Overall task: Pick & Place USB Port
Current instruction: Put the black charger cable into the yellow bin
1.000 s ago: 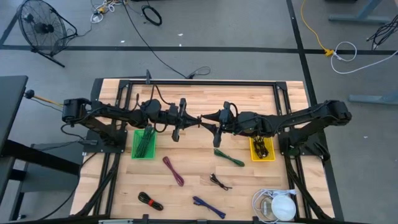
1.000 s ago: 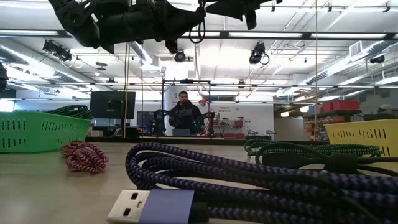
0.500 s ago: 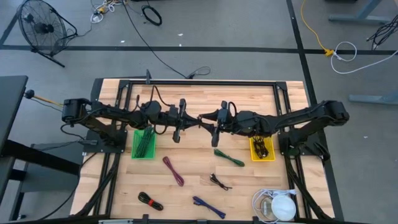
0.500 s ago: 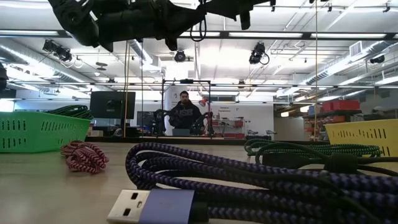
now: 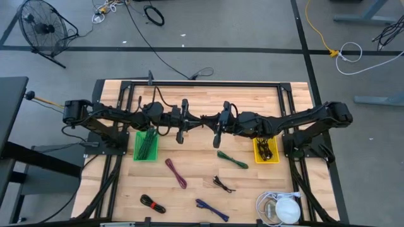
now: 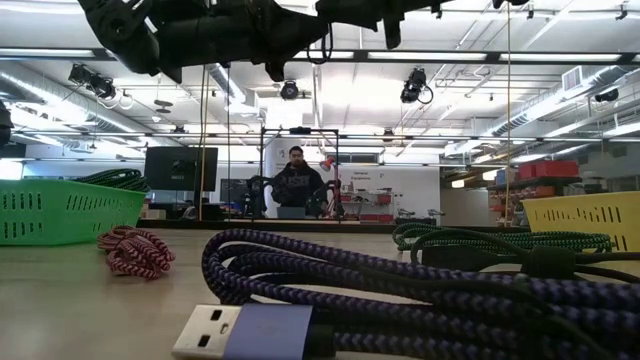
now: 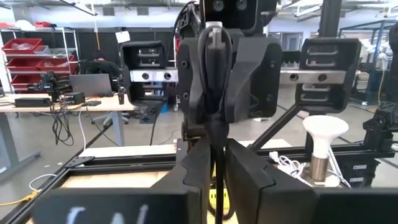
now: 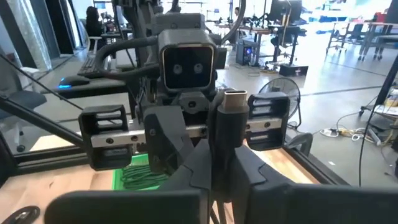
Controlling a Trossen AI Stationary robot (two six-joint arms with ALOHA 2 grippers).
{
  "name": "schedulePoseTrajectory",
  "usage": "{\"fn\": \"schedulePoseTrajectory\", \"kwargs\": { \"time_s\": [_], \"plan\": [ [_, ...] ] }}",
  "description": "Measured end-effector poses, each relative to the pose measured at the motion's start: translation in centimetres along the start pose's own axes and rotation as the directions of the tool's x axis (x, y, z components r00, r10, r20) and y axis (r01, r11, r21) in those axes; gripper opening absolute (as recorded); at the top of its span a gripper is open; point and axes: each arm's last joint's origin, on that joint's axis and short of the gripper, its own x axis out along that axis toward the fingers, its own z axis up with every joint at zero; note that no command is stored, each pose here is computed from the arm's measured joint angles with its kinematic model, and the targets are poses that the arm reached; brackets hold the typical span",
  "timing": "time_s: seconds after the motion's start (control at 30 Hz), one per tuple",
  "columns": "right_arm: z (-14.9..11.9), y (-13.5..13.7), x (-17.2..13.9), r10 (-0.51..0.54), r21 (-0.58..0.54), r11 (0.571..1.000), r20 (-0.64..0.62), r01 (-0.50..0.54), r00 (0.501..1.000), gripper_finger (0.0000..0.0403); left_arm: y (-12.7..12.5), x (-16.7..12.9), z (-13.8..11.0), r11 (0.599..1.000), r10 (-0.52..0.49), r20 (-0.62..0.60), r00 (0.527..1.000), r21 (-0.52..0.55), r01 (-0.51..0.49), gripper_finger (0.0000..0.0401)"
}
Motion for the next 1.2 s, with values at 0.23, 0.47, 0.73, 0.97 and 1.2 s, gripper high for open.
{"fn": "schedulePoseTrajectory", "kwargs": {
  "time_s": [0.23,0.47,0.73,0.97,1.2],
  "plan": [
    [0.3,-0.2,-0.6,-0.017,0.016,1.0,-0.034,0.017,0.999,0.002,0.0,0.0,-0.2,1.0,-0.016,-0.017,1.0,-0.002,0.016,0.0068],
    [0.8,-0.8,-3.8,-0.098,0.06,0.992,-0.205,0.112,0.974,0.002,-0.1,0.0,-0.3,0.999,-0.033,-0.028,0.999,0.039,0.034,0.007],
    [-0.8,-0.7,-8.9,-0.169,0.139,0.952,-0.506,0.273,0.846,0.002,0.2,-0.1,-0.5,0.999,-0.021,-0.043,0.999,0.043,0.022,0.007],
    [-2.6,-0.1,-11.9,-0.168,0.201,0.887,-0.698,0.415,0.696,0.002,0.8,-0.3,-1.1,0.999,0.001,-0.108,0.994,0.032,0.002,0.0071],
    [-3.8,0.1,-14.4,-0.18,0.182,0.8,-0.836,0.571,0.519,0.002,0.9,-0.3,-1.5,1.0,0.005,-0.152,0.988,0.022,-0.001,0.0071]
  ]
}}
